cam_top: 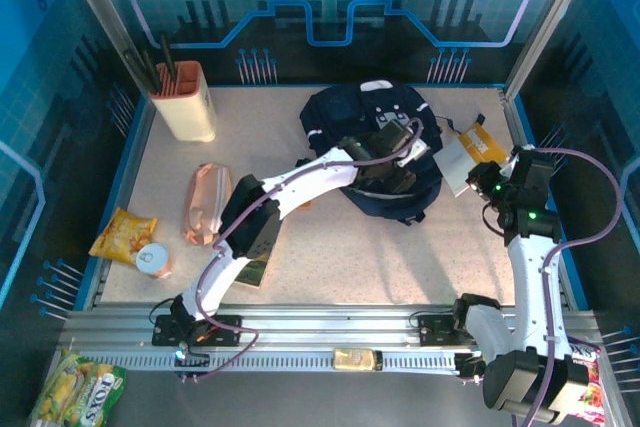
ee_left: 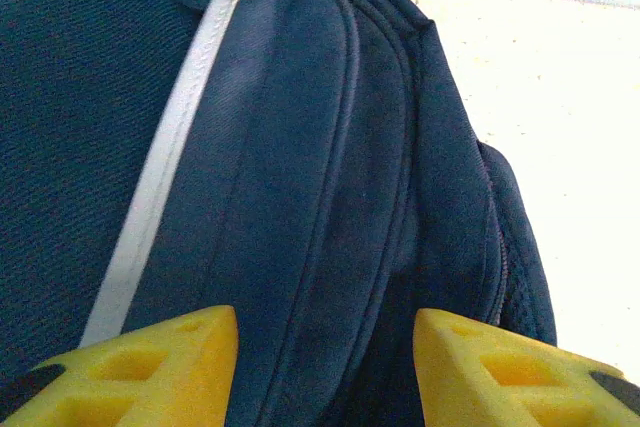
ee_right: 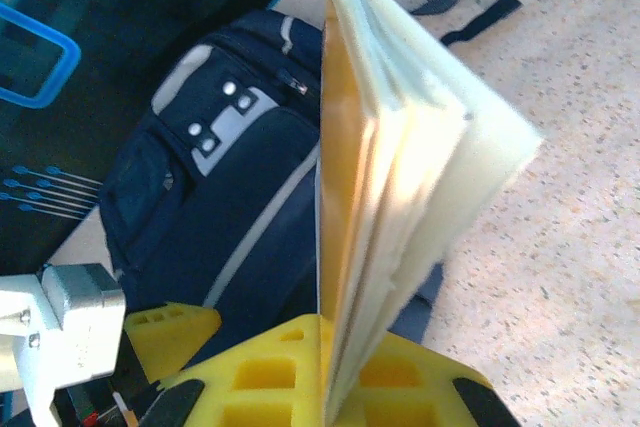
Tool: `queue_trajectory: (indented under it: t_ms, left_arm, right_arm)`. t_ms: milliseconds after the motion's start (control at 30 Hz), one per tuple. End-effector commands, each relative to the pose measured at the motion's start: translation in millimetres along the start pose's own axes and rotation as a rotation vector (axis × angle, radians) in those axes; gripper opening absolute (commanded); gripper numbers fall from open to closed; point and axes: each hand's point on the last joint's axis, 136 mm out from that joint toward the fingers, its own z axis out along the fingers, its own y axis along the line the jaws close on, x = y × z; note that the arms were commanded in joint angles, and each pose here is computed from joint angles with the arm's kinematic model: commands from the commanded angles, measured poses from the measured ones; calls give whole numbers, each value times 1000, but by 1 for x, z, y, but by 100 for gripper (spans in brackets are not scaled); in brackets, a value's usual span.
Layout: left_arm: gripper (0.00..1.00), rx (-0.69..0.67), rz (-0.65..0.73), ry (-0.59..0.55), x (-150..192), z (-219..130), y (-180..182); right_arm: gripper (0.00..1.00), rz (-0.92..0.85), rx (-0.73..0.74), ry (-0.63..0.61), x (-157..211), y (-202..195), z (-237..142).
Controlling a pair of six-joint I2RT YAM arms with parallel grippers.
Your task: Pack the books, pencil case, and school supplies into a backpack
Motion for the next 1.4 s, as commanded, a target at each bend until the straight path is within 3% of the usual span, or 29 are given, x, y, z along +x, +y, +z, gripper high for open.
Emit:
queue_trajectory:
  t_ms: [0, 367, 600, 767, 967, 1367]
  left_arm:
    - [48, -78, 111, 78, 12, 10, 3]
    - [37, -140, 110, 125, 20, 36, 14]
    - [45, -156, 100, 170, 34, 49, 21]
    - [26, -185, 73, 167, 31, 47, 28]
    - [0, -165, -16, 109, 11, 27, 33]
    - [0, -42, -133, -51, -42, -46, 44]
  right_arm:
    - [0, -31, 22, 5, -2, -2, -6]
    - [0, -21, -8, 5, -2, 3, -7]
    - [0, -14, -11, 4, -1, 3, -7]
    - [0, -9, -7, 2, -2, 3, -8]
    - [0, -13, 34, -14, -8, 1, -16]
    - [1, -17, 136, 9, -7, -9, -34]
